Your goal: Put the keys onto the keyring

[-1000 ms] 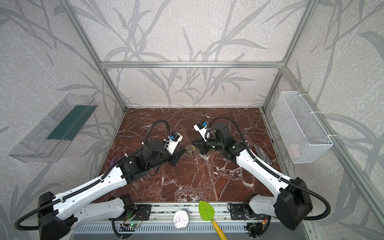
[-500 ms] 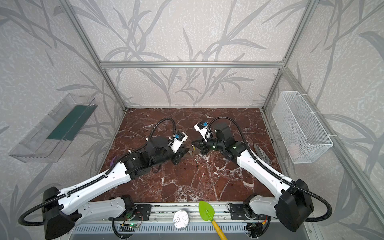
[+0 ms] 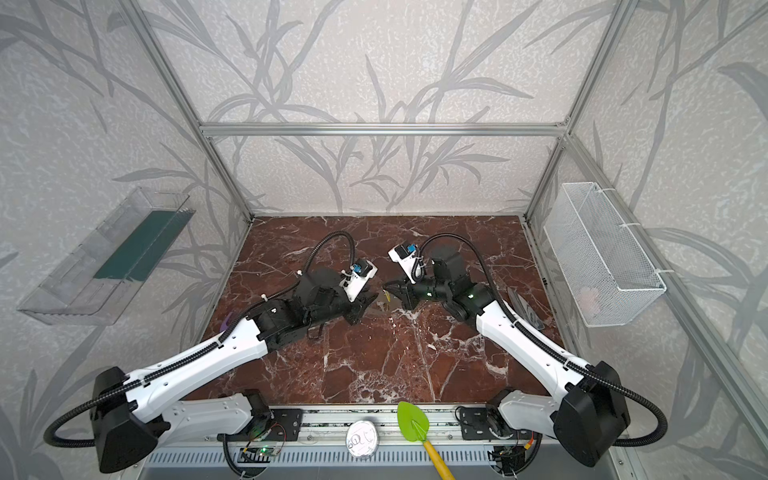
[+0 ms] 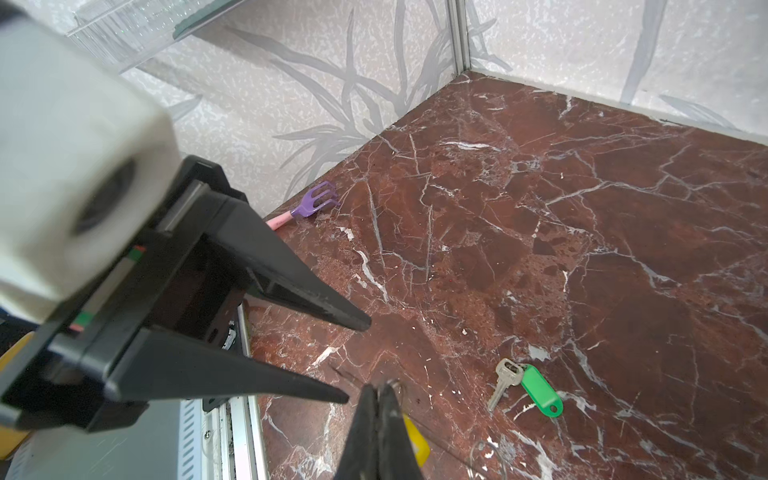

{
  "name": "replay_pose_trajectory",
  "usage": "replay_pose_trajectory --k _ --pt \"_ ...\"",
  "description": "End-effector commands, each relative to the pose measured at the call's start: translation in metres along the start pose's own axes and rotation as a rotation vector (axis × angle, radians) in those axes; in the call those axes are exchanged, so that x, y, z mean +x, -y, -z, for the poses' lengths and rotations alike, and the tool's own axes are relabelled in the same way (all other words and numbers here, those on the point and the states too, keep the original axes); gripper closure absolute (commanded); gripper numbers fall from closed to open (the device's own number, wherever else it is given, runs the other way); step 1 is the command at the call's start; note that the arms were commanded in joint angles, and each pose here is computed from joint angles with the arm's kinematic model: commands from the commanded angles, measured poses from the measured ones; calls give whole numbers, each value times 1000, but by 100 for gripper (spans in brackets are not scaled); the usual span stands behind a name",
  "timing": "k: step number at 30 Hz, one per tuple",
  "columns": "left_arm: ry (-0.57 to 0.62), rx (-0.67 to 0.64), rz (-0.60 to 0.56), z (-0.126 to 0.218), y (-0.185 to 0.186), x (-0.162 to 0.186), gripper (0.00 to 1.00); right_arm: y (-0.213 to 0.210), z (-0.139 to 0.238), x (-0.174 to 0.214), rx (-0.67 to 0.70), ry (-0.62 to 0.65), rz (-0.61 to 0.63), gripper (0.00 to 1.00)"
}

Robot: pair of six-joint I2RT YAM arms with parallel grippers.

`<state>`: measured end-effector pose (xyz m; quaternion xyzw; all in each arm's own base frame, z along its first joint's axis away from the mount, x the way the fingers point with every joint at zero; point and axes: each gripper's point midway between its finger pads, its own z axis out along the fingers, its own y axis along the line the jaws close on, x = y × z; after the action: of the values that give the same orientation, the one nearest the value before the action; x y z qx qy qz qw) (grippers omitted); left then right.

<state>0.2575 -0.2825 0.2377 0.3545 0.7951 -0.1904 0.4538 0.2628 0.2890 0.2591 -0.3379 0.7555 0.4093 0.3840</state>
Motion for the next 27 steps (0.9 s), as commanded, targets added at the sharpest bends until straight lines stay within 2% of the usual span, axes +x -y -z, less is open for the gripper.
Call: replay_pose_trajectory --k 1,7,13,18,27 --pt "4 30 -19 0 4 -9 67 -12 10 -19 -25 49 46 100" --pt "-9 55 -19 -7 8 -6 71 -13 9 -18 -29 48 46 100" --pt "5 53 -20 -8 6 -8 90 -16 10 -18 -40 47 48 100" --pt "11 57 -24 -8 6 -8 98 -17 11 -18 -43 48 49 100" --pt "50 99 -67 0 12 -6 100 -20 12 -15 -52 41 53 100"
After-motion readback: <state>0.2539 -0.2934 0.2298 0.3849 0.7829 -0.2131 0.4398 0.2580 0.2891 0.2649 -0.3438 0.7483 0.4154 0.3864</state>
